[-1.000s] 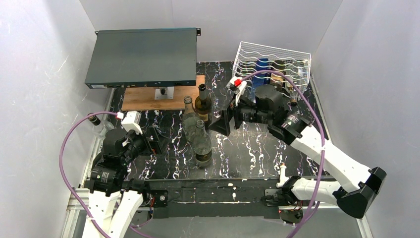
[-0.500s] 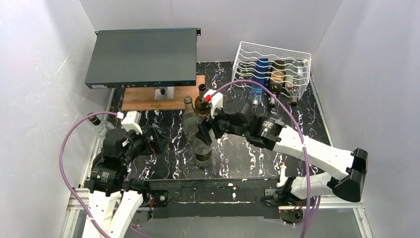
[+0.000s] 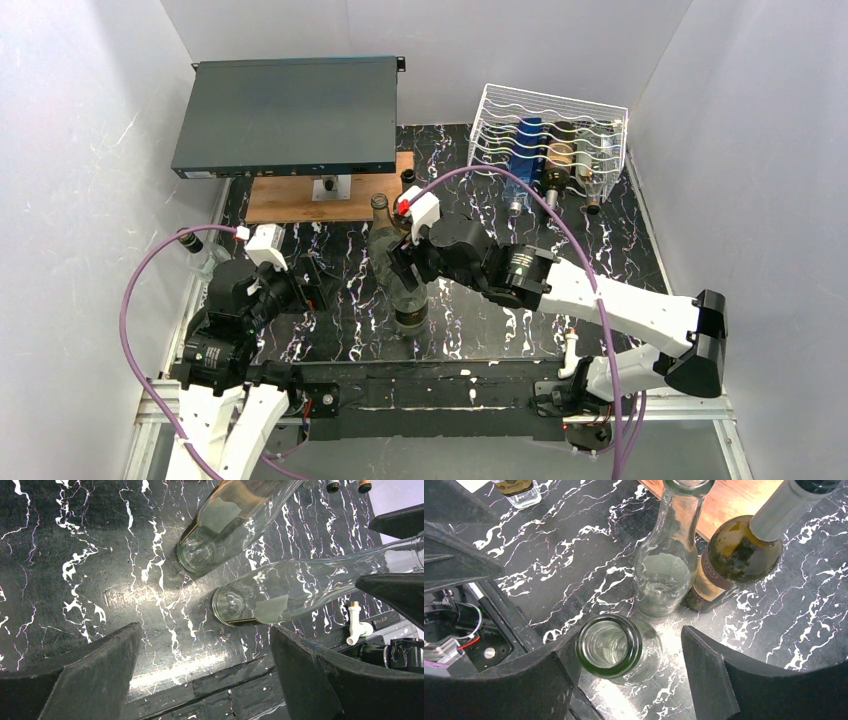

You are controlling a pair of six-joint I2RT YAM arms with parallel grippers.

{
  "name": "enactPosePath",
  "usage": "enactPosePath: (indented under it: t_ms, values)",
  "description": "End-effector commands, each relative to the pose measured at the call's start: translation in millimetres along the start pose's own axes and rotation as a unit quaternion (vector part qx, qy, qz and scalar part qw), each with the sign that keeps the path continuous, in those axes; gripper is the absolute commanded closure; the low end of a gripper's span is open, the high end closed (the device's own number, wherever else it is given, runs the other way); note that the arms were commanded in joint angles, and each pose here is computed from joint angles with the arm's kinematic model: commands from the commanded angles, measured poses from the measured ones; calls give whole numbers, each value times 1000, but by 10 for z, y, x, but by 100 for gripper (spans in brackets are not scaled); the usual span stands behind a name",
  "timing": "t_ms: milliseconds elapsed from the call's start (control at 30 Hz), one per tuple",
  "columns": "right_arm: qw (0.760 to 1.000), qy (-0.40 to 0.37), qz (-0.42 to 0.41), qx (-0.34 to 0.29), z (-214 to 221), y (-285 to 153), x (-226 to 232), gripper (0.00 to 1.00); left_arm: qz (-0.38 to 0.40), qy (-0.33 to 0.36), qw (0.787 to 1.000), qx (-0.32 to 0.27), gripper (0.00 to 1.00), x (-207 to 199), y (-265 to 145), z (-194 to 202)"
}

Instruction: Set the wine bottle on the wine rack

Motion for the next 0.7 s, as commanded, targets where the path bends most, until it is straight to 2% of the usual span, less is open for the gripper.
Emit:
enactPosePath:
  t_ms: [0,200,400,667]
  values:
    - [999,13,28,-26,-153,55,-30,25,4,5,1000,-3,1,-2,3,-3]
    - [999,12,30,-17,-106,128,-11,32,4,5,1000,-3,1,0,4,-4]
    - [999,15,47,-21,-94,113,-47,49,3,4,1000,-3,1,0,8,-5]
    - [993,33,114,-10,-91,31,-293,98,2,4,1000,0,1,3,16,-3]
Point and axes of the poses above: each gripper's point midway between its finger pads, its own y axis out along the fingers, its own x axis along the line the jaws close on, z = x × y, the point moved 8 cm from there along -y, back along the fingers, and after that the axes turned 12 degrees about -y, right-handed, at the moved point
